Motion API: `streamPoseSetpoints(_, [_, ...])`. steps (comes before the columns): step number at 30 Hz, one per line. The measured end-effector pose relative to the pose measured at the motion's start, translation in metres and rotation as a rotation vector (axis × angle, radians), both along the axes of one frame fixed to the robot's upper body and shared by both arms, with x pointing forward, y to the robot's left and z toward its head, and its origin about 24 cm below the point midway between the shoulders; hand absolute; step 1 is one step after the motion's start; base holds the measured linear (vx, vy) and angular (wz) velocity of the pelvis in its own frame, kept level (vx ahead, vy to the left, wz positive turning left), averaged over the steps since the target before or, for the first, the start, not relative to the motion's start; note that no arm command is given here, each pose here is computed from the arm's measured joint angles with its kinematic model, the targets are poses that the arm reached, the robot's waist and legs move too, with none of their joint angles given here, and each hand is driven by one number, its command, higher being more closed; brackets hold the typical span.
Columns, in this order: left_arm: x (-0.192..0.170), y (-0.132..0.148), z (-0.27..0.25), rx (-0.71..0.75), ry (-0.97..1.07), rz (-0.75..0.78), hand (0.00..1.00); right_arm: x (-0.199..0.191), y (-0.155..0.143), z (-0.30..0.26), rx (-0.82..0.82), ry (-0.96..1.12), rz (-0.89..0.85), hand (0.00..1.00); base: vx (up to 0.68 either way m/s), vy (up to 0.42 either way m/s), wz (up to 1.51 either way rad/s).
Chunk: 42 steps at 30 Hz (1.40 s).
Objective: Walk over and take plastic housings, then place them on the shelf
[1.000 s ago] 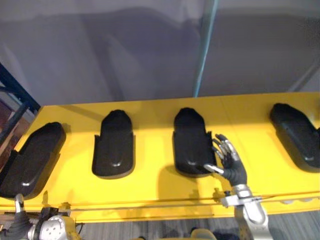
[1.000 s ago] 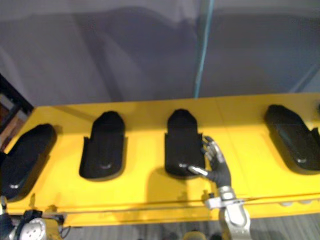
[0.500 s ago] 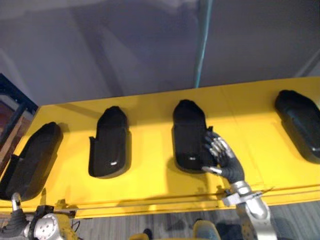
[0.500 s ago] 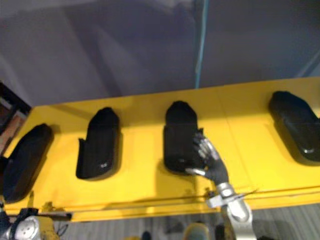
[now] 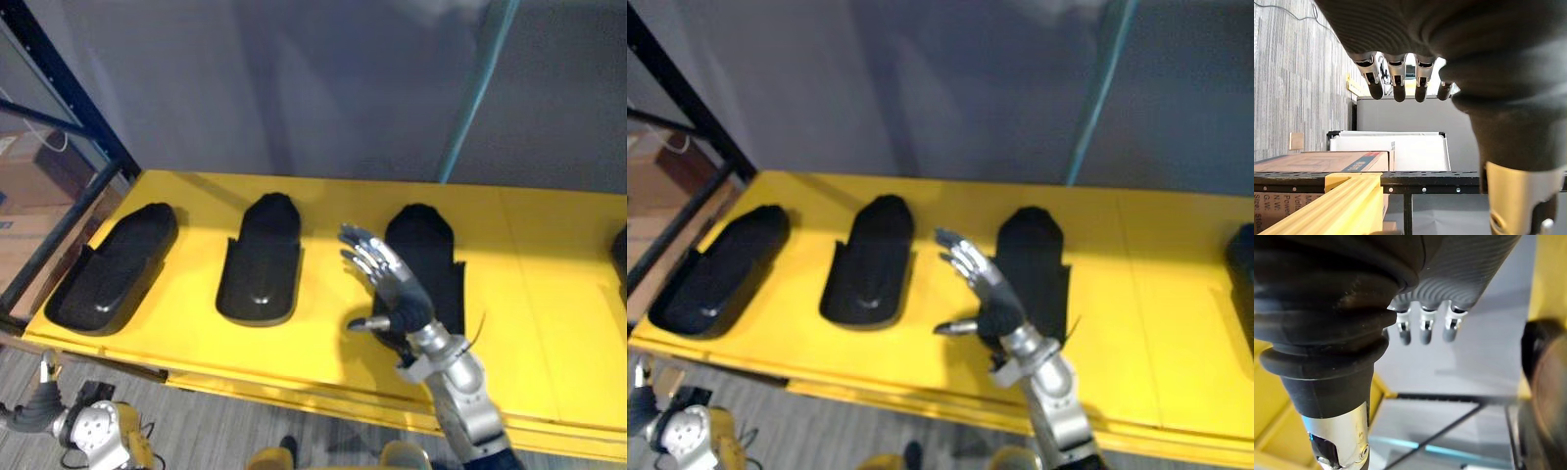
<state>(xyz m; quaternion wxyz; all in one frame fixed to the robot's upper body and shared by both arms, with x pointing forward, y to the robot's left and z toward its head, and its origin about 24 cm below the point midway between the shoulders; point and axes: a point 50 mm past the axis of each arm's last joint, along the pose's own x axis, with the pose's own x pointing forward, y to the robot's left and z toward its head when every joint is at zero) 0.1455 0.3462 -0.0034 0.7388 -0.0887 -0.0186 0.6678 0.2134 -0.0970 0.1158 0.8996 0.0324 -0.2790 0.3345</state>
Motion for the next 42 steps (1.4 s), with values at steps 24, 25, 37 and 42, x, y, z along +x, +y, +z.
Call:
streamPoseSetpoints(24, [0.047, 0.009, 0.024, 0.093, -0.038, -0.194, 0.0, -0.003, 0.025, 0.067, -0.159, -0.499, 0.002, 0.0, -0.04, 0.011, -0.04])
streamPoseSetpoints(25, [0.049, 0.012, 0.026, 0.098, -0.033, -0.201, 0.0, -0.001, 0.024, 0.066, -0.175, -0.482, -0.001, 0.0, -0.03, 0.024, -0.09])
streamPoseSetpoints(37, [0.073, 0.03, 0.047, 0.031, -0.135, -0.175, 0.0, 0.01, -0.005, 0.067, -0.179, -0.415, -0.096, 0.0, -0.03, 0.026, -0.11])
streamPoseSetpoints(42, [0.075, 0.037, 0.052, -0.007, -0.177, -0.16, 0.0, 0.006, -0.014, 0.067, -0.143, -0.391, -0.09, 0.0, -0.02, 0.02, -0.14])
